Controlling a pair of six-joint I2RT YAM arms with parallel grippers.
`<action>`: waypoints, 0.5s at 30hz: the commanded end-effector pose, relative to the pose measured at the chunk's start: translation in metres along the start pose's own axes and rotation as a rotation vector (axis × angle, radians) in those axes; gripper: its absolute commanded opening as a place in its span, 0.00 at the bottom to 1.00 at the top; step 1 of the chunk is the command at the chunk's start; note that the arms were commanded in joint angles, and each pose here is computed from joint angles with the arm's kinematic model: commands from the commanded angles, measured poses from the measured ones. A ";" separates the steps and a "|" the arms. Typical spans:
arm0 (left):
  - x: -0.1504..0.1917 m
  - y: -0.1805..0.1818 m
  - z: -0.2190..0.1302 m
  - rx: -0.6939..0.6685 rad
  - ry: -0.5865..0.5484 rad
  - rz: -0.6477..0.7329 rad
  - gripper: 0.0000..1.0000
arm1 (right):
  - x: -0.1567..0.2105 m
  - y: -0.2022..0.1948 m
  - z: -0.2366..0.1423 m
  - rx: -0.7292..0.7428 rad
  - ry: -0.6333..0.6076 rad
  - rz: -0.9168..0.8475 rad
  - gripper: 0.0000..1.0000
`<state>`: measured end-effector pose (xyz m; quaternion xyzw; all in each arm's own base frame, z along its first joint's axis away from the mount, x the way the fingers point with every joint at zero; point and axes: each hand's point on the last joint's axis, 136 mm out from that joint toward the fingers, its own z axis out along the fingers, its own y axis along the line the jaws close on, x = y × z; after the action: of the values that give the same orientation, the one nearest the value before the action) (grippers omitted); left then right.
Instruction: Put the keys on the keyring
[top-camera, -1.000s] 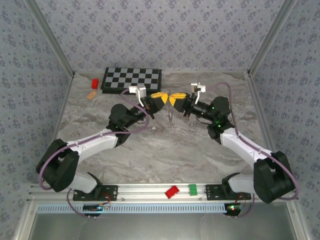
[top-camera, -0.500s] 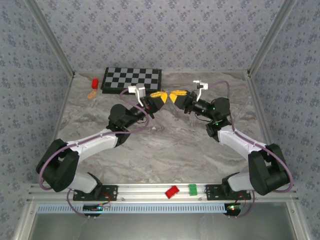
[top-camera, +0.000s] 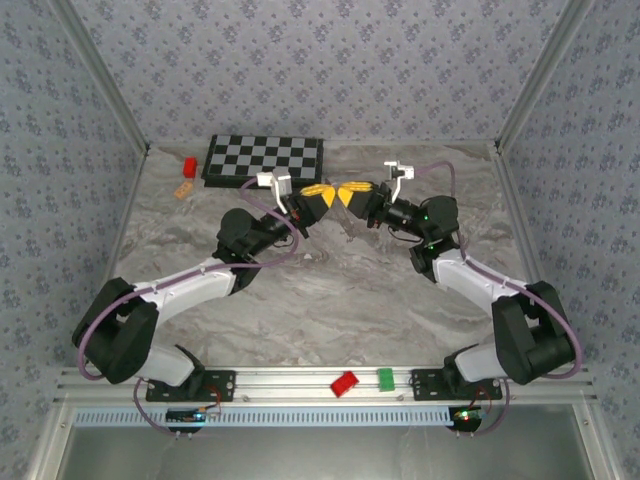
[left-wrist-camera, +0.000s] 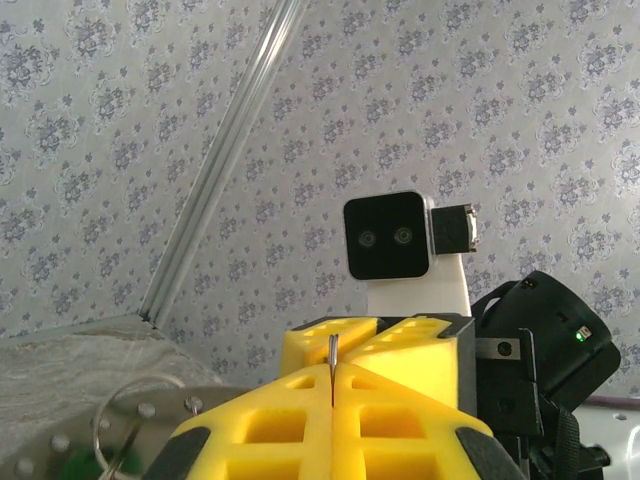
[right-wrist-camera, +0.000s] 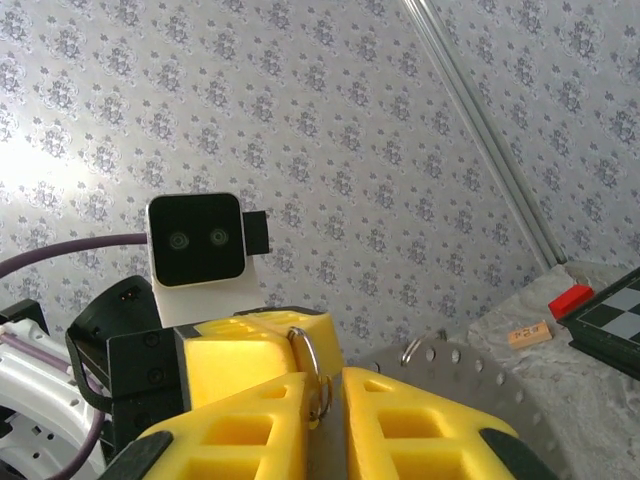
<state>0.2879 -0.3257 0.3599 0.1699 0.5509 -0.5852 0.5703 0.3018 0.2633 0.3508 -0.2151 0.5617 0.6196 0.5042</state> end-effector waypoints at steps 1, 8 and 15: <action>-0.006 -0.013 0.002 0.057 -0.019 0.016 0.00 | -0.010 0.014 0.007 -0.057 -0.006 -0.036 0.15; -0.002 -0.012 0.003 0.059 -0.006 0.006 0.00 | -0.010 0.018 0.007 -0.070 0.000 -0.044 0.06; 0.002 -0.008 0.003 0.048 0.012 0.001 0.00 | -0.006 0.019 0.005 -0.079 0.038 -0.048 0.00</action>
<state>0.2898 -0.3272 0.3555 0.1713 0.5547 -0.5847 0.5666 0.2993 0.2649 0.3508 -0.2255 0.5608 0.6229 0.4966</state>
